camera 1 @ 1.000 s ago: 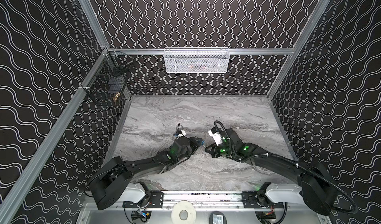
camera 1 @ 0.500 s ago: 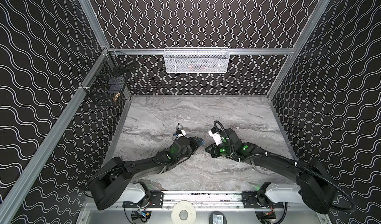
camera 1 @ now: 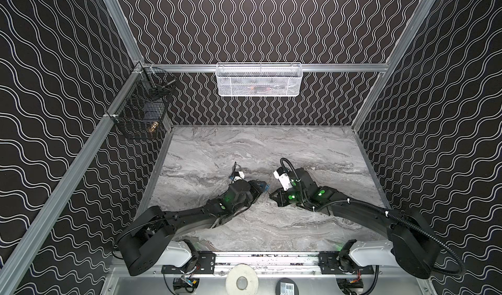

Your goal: Unlock with the key

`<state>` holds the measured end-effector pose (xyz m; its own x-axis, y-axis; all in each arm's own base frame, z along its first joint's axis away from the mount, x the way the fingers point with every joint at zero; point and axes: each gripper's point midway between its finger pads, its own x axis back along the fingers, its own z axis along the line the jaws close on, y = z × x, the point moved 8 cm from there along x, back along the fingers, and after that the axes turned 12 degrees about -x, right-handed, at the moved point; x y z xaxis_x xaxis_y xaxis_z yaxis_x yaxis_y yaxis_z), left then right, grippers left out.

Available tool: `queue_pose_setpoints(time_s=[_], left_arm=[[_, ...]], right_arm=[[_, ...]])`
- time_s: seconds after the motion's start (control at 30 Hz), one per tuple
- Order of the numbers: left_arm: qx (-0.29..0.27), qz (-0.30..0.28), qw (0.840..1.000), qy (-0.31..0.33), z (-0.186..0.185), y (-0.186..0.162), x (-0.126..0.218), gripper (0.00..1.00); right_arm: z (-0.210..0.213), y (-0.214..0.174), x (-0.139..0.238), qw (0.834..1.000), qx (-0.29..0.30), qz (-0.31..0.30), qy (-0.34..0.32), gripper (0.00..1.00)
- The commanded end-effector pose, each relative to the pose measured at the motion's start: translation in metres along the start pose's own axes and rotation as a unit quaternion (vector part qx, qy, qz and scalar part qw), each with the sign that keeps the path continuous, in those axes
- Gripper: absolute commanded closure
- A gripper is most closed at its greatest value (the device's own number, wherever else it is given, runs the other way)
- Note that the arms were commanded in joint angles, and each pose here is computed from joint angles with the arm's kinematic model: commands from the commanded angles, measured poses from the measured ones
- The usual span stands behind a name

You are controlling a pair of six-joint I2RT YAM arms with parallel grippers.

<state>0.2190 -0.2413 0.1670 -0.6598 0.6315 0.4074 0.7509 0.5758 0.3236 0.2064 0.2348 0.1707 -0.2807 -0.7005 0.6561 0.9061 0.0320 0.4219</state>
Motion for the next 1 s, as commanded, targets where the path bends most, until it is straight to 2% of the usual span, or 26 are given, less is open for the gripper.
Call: queue_pose_setpoints(time_s=[0.0, 0.33, 0.7, 0.97], left_arm=[[-0.003, -0.001, 0.999, -0.033, -0.011, 0.002, 0.0, 0.79], [-0.016, 0.009, 0.999, -0.034, -0.013, 0.0, -0.003, 0.79], [-0.058, 0.009, 0.998, 0.002, -0.014, 0.003, 0.001, 0.79], [-0.058, 0.01, 0.998, 0.005, -0.011, 0.001, -0.002, 0.79]], right_arm=[[0.006, 0.005, 0.0, 1.0, 0.008, -0.001, 0.013, 1.0], [0.011, 0.011, 0.001, 1.0, 0.01, 0.001, 0.015, 1.0], [0.009, 0.016, 0.003, 1.0, -0.005, -0.002, -0.003, 1.0], [0.012, 0.02, 0.008, 1.0, -0.005, -0.015, -0.003, 1.0]])
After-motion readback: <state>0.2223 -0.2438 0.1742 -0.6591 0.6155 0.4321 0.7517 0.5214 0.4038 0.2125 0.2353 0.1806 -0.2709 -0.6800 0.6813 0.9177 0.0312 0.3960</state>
